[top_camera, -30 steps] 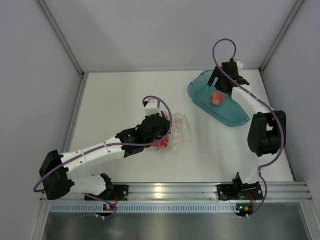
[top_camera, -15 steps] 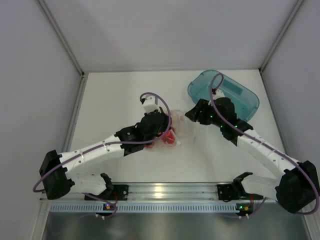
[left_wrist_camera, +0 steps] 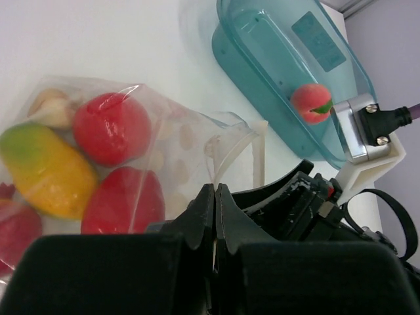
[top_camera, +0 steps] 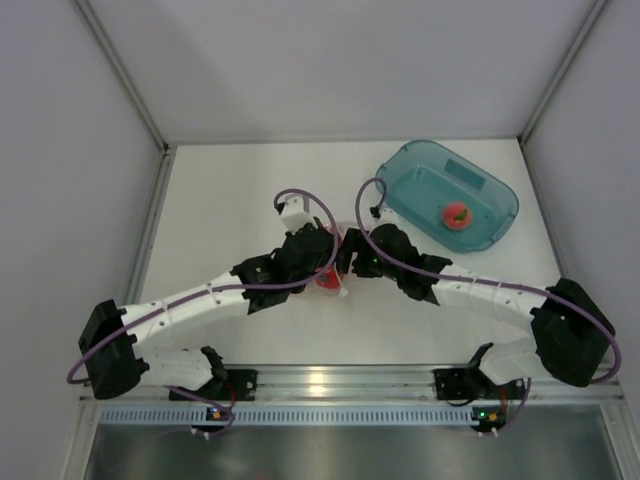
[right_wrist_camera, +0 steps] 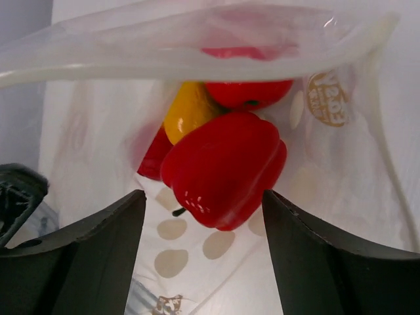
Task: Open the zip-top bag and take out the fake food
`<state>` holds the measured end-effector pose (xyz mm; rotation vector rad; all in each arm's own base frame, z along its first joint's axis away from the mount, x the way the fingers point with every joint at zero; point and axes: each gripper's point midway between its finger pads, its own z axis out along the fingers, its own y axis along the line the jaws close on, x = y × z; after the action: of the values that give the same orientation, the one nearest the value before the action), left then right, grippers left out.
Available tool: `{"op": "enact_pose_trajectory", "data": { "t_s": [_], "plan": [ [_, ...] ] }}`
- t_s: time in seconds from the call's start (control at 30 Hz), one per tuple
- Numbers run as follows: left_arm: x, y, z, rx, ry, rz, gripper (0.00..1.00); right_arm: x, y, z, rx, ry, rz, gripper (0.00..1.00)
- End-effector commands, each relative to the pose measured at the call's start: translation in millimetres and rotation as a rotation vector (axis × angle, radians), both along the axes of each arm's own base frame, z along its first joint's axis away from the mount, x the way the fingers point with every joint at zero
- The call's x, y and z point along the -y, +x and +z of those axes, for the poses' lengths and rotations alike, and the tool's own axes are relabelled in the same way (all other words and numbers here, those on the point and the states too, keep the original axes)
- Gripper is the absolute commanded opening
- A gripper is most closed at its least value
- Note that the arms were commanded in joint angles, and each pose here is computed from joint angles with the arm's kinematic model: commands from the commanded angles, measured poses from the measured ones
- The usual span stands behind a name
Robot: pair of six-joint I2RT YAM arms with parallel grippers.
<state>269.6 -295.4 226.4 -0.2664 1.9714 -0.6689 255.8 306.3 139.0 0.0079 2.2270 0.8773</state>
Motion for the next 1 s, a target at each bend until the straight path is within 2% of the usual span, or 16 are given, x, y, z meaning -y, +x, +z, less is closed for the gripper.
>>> {"op": "enact_pose_trajectory", "data": {
  "t_s": [0.0, 0.07, 0.2, 0.3, 0.47, 0.7, 0.8, 0.97],
  "plan": [
    [-4.6, 2.1, 11.2, 0.020, -0.072, 0.042, 0.00, -10.3, 16.4, 14.1, 0.037, 0.041, -0.109, 0.73],
    [-5.3, 1.8, 7.3, 0.013, -0.071, 0.046, 0.00, -10.3, 17.2, 3.6, 0.027, 0.036, -0.138, 0.74],
    [-10.7, -0.5, -9.0, -0.002, -0.060, 0.070, 0.00, -24.1, 15.5, -12.6, -0.030, 0.068, -0.137, 0.83],
    [-16.1, -4.8, -19.3, -0.006, -0.070, 0.083, 0.00, -33.4, 16.5, -20.9, -0.039, 0.132, -0.140, 0.84],
    [-18.8, -9.0, -19.2, 0.009, -0.077, 0.090, 0.00, -35.6, 18.9, -31.9, -0.058, 0.242, -0.193, 0.79],
    [-13.2, -22.7, -9.7, 0.063, -0.098, 0.147, 0.00, -31.4, 19.3, -34.3, -0.088, 0.305, -0.292, 0.72],
    [-15.9, -20.4, -5.7, 0.075, -0.107, 0.172, 0.00, -31.5, 21.8, -28.3, -0.078, 0.346, -0.265, 0.68],
    [-8.1, -16.8, 1.8, 0.090, -0.076, 0.154, 0.00, -55.7, 16.7, -43.6, -0.175, 0.306, -0.145, 0.72]
  ]
}}
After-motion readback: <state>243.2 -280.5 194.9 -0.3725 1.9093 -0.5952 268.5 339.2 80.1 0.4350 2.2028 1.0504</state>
